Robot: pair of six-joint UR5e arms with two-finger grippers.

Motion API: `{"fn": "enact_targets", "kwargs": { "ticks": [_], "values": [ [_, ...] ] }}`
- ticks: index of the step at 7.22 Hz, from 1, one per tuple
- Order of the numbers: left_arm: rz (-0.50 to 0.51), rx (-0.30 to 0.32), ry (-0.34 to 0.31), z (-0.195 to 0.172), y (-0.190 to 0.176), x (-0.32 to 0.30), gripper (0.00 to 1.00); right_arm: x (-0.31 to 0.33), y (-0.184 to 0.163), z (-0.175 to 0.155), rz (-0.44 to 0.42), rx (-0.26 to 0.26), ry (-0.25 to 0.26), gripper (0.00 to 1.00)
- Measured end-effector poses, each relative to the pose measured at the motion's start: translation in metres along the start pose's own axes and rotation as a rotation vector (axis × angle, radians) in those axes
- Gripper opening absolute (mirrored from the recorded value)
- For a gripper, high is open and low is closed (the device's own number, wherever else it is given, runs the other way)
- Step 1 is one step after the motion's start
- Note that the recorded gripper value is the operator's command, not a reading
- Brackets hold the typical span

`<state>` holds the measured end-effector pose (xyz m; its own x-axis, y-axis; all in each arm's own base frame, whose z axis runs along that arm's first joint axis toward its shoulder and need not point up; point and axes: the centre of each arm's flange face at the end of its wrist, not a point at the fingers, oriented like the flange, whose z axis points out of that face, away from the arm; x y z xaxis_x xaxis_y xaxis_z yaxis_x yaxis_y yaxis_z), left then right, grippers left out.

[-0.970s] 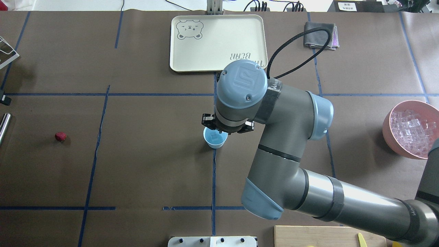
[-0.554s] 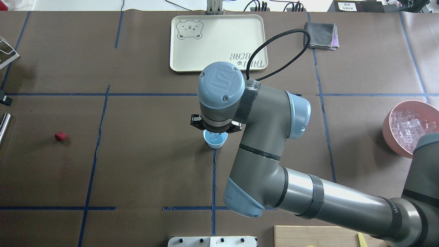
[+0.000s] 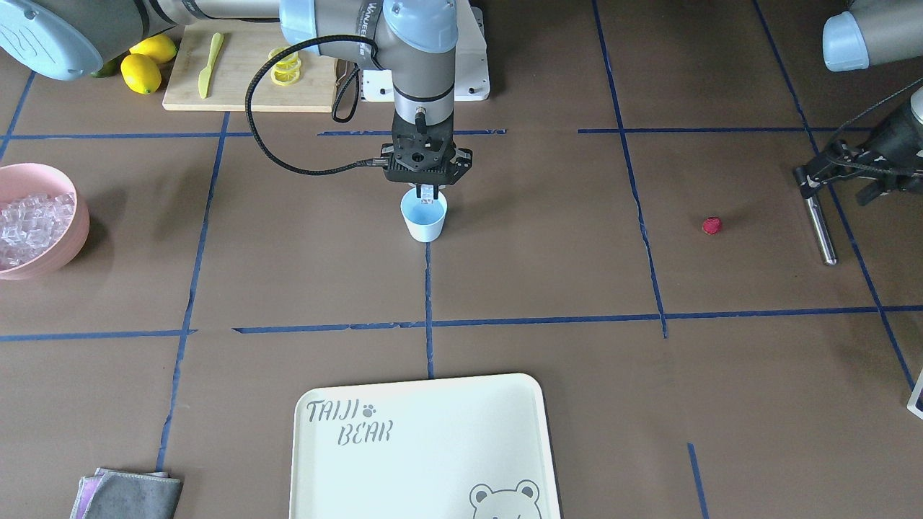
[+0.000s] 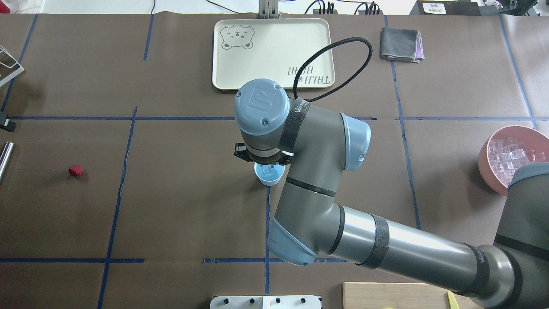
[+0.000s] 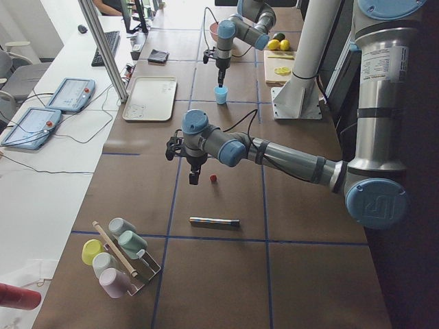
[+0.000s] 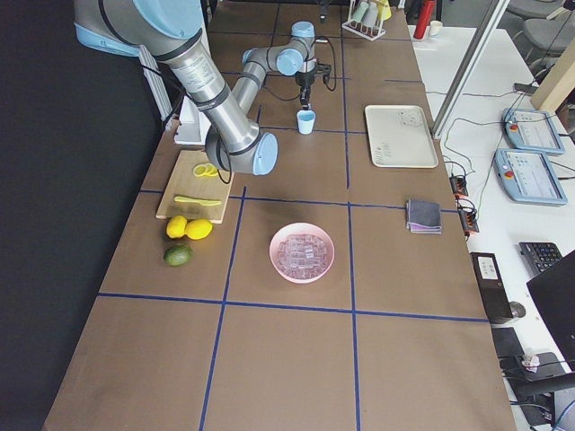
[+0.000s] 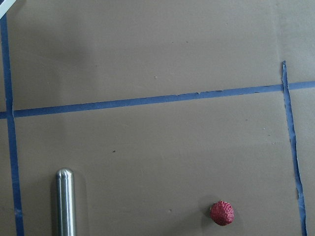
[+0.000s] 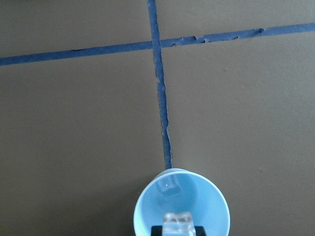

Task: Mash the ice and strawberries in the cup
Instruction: 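Open the right gripper to drop the ice cube into the cup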

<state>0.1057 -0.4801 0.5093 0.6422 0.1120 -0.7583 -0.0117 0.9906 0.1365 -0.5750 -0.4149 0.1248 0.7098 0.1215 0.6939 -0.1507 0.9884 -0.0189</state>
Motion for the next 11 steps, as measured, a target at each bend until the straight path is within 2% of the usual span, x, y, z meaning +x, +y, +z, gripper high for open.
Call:
{"fn": "enact_targets", "kwargs": {
  "ticks": [1, 3, 5, 7, 10, 11],
  "values": [
    [0.0, 0.0, 0.0, 0.0, 0.0, 0.0, 1.0, 0.001, 0.0, 0.001, 0.0, -0.001, 0.003, 0.68],
    [0.001, 0.001, 0.001, 0.0, 0.0, 0.001, 1.0, 0.002, 0.0, 0.004, 0.001, -0.002, 0.007, 0.85],
    [0.004, 0.003, 0.003, -0.002, 0.0, 0.002, 1.0, 0.002, 0.0, 0.004, 0.002, -0.002, 0.006, 0.87],
    [0.004, 0.004, 0.003, -0.003, 0.0, 0.003, 1.0, 0.001, 0.001, 0.002, 0.005, -0.002, 0.004, 0.99],
    [0.005, 0.005, 0.003, -0.003, 0.0, 0.003, 1.0, 0.01, -0.005, -0.016, 0.008, 0.014, -0.026, 0.99],
    [0.005, 0.005, 0.002, -0.003, 0.0, 0.003, 1.0, 0.041, -0.011, -0.029, 0.016, 0.029, -0.043, 0.99]
  ]
}}
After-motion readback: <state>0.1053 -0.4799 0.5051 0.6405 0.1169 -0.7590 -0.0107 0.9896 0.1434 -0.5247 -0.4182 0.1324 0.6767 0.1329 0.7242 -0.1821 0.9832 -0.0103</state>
